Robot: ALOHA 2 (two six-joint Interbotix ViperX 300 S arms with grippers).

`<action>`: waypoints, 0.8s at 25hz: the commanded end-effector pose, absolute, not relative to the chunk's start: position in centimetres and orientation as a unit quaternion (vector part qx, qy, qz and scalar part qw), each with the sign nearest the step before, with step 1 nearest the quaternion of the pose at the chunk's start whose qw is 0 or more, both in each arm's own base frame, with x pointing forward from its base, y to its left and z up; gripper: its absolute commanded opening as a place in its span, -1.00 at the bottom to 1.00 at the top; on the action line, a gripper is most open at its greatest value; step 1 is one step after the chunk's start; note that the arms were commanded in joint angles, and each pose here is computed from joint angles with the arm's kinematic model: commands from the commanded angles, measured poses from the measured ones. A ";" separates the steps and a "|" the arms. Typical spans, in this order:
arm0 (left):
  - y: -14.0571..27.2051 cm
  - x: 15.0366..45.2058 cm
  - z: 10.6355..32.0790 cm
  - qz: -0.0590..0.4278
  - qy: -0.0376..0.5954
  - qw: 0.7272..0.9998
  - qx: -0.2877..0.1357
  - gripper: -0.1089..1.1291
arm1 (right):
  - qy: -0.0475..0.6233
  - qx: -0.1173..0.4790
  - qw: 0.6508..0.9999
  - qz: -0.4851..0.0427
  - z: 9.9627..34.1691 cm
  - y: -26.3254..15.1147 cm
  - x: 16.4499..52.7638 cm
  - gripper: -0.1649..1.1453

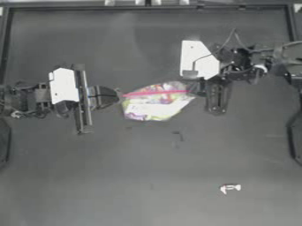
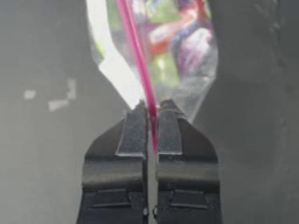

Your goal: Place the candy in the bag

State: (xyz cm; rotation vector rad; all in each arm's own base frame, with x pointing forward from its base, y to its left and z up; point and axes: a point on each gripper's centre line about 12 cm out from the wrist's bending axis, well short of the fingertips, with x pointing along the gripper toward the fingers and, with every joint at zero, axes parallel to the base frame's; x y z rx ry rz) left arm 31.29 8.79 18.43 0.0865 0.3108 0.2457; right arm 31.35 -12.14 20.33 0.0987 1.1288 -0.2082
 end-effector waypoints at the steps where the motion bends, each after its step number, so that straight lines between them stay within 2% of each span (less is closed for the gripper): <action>1: 8.8 31.1 20.3 0.125 0.124 0.983 0.047 -0.77 | 0.528 0.052 0.840 -0.113 21.0 -12.7 30.4 -0.66; 20: 8.8 31.1 20.0 0.125 0.129 0.983 0.046 -0.77 | 0.539 0.072 0.830 -0.126 19.8 -12.7 27.9 -0.66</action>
